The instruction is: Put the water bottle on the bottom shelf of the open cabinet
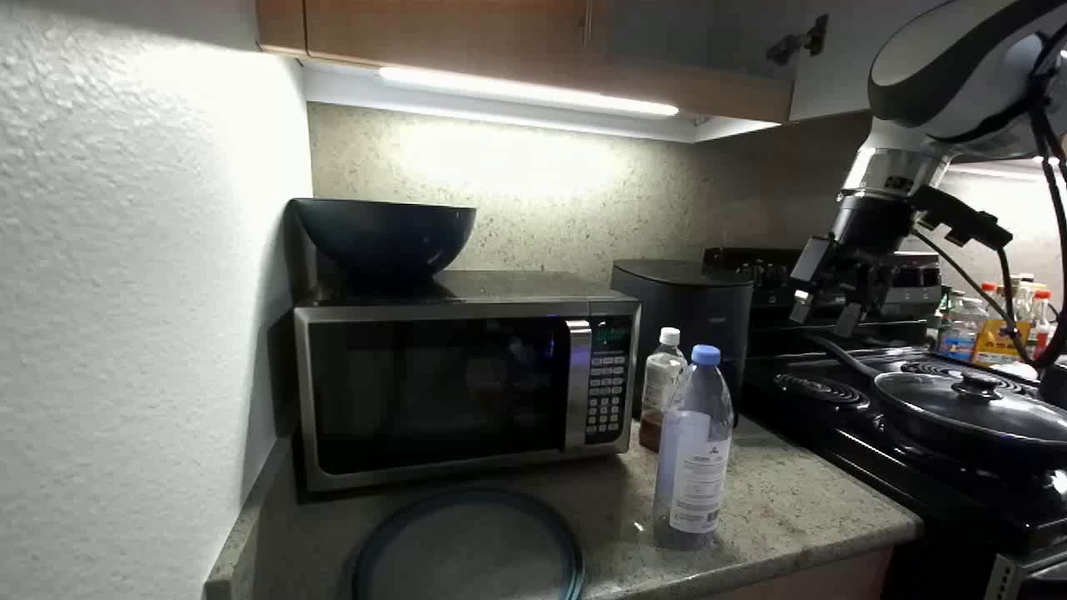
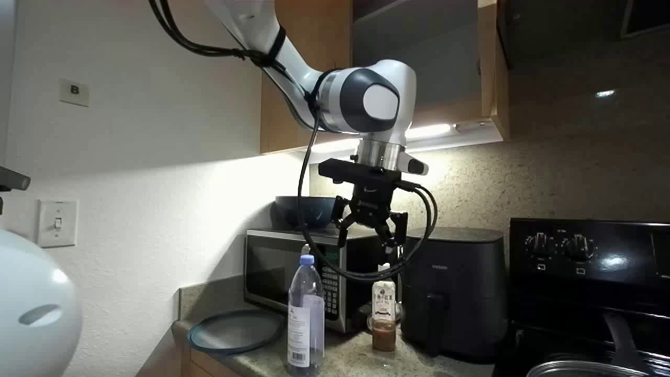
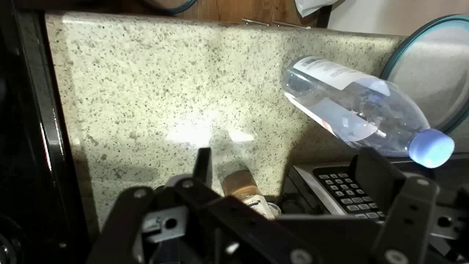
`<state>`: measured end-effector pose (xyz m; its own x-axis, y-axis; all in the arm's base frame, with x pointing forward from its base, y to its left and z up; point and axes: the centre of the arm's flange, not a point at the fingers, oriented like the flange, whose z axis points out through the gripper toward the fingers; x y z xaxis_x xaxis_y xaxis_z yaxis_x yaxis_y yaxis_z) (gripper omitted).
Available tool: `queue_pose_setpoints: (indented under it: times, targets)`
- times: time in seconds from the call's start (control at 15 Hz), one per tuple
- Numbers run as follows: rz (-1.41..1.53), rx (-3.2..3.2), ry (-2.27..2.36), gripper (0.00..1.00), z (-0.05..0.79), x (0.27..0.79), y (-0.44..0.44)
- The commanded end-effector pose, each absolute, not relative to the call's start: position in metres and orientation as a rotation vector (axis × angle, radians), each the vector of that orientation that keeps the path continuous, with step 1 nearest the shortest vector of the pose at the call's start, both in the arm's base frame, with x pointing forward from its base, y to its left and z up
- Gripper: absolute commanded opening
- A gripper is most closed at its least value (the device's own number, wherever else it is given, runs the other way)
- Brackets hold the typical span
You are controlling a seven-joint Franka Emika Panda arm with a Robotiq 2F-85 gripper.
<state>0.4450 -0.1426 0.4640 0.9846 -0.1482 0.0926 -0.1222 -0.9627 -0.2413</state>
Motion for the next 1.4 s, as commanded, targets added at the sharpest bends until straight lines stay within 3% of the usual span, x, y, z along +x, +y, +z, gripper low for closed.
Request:
queue_pose_setpoints:
  times: [0.0,0.47,1.33]
  targets:
    - [-0.161,-2.893,0.200,1.00,0.464,0.445,-0.143]
    - [-0.140,-2.906,0.149,1.00,0.468,0.454,-0.132]
    - [0.144,-3.063,-0.237,1.00,0.506,0.516,-0.006]
